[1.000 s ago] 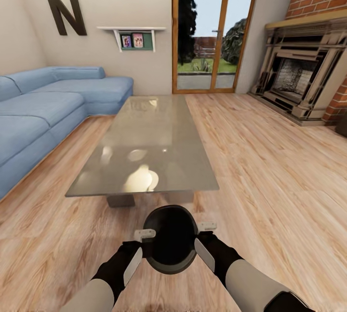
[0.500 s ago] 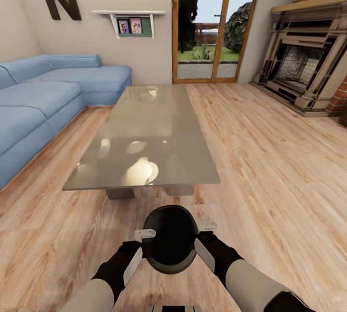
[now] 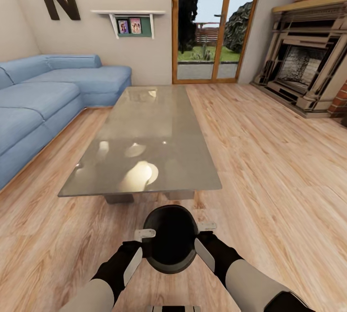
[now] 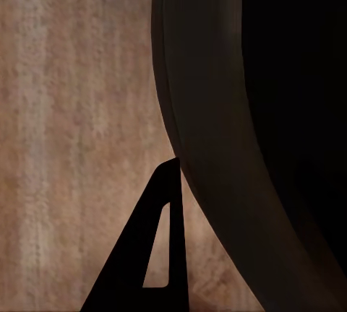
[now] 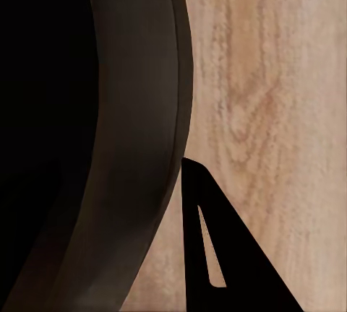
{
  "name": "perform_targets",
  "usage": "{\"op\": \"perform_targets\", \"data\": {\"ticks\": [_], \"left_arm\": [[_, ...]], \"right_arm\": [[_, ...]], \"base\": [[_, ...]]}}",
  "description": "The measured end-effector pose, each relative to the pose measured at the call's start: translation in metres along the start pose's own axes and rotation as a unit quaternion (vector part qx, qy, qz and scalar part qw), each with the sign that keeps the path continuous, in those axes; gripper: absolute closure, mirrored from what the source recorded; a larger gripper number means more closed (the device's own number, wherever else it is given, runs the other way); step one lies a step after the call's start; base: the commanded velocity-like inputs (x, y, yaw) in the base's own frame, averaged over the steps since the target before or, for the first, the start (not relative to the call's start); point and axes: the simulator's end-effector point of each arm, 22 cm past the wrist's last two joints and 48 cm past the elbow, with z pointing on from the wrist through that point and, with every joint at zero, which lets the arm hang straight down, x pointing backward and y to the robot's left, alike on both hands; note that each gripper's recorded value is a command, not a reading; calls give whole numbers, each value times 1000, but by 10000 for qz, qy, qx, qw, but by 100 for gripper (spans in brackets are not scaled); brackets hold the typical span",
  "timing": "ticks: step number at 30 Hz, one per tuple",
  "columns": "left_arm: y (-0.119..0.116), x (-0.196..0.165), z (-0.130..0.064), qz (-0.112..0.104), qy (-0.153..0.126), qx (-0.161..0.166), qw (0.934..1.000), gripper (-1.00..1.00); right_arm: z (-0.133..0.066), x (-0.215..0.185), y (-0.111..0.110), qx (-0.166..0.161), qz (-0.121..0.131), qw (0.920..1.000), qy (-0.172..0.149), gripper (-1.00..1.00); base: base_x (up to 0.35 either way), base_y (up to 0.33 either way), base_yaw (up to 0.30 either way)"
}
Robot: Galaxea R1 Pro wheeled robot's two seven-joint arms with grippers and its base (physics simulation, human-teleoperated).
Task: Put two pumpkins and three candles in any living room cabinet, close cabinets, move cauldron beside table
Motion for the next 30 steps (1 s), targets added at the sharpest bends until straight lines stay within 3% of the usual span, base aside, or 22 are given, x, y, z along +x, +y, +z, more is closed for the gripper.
{"op": "perform_targets", "data": {"ticks": [16, 27, 28, 29, 30], "left_arm": [[2, 20, 16, -13, 224, -12, 9997, 100], [2, 21, 17, -76, 226, -21, 9997, 100], [2, 21, 17, -77, 227, -21, 9997, 100], [3, 19, 17, -179, 298, -26, 9994, 100], [3, 14, 18, -143, 377, -27, 9992, 100]], "right_arm": [[18, 19, 1, -14, -39, 9998, 215, 100], [18, 17, 2, -16, -91, 9997, 233, 100], [18, 17, 2, -17, -92, 9997, 233, -100], [23, 21, 12, -207, -101, 9997, 127, -100], [29, 25, 14, -266, -29, 9995, 186, -100]], "base": [[4, 0, 0], [0, 0, 0], [0, 0, 0], [0, 0, 0], [0, 0, 0]]}}
